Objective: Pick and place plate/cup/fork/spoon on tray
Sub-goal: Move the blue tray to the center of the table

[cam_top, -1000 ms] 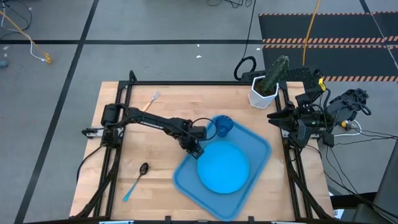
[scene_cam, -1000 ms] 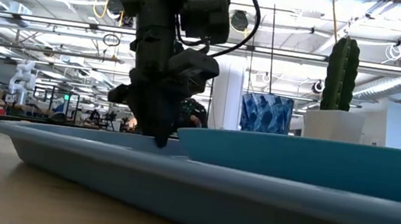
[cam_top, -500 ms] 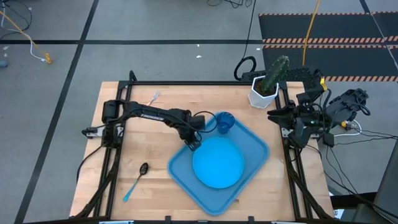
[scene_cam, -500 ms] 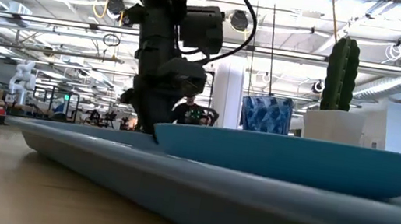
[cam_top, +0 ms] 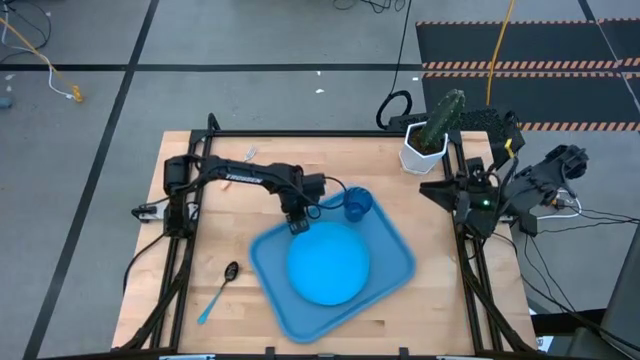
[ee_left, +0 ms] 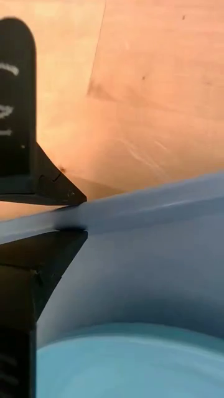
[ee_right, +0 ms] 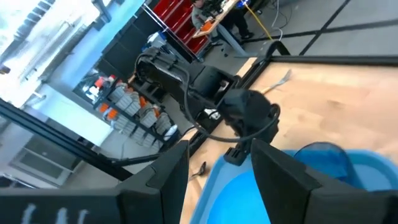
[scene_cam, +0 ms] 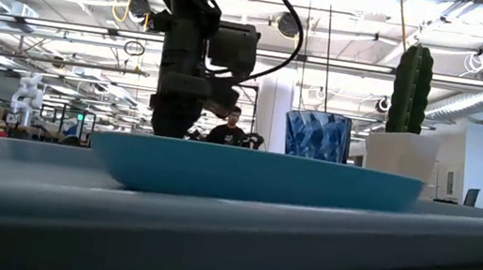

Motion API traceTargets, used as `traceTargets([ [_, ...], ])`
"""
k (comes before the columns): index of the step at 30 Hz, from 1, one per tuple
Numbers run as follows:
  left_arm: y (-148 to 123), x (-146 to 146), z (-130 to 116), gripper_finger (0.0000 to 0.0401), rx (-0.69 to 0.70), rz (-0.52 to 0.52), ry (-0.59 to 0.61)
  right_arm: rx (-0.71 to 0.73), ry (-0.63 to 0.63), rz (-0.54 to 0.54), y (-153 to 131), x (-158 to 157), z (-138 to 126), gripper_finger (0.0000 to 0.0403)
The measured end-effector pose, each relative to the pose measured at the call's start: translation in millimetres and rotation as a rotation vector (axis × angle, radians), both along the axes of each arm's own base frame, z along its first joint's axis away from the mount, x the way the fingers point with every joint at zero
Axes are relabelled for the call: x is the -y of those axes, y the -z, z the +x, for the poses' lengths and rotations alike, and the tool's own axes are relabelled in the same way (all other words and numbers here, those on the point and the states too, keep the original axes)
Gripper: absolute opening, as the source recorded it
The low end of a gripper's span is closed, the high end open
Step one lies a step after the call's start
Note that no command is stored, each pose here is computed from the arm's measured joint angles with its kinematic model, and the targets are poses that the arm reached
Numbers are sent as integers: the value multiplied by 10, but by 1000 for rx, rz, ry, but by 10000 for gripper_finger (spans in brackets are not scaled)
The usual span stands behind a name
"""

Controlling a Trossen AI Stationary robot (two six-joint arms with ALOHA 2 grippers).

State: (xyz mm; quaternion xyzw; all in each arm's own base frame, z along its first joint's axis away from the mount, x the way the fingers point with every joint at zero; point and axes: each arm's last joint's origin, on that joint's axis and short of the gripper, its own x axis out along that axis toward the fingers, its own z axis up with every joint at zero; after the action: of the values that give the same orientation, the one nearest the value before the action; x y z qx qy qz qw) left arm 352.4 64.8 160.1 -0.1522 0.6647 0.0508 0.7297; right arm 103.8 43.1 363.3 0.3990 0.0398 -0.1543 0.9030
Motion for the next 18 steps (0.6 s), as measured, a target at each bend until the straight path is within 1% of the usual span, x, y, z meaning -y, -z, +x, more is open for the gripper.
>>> traceTargets([
  [7, -1, -153, -33, 70, 5, 27, 49, 45, 14, 93, 214, -80, 121, 167],
  [11, -1, -246, -55, 70, 12, 38, 90, 110, 14, 146, 282, -119, 180, 167],
  [14, -1, -318, -74, 70, 10, 62, 113, 155, 9, 154, 290, -135, 205, 167],
  [18, -1, -390, -95, 70, 12, 75, 140, 177, 9, 156, 267, -136, 208, 167],
])
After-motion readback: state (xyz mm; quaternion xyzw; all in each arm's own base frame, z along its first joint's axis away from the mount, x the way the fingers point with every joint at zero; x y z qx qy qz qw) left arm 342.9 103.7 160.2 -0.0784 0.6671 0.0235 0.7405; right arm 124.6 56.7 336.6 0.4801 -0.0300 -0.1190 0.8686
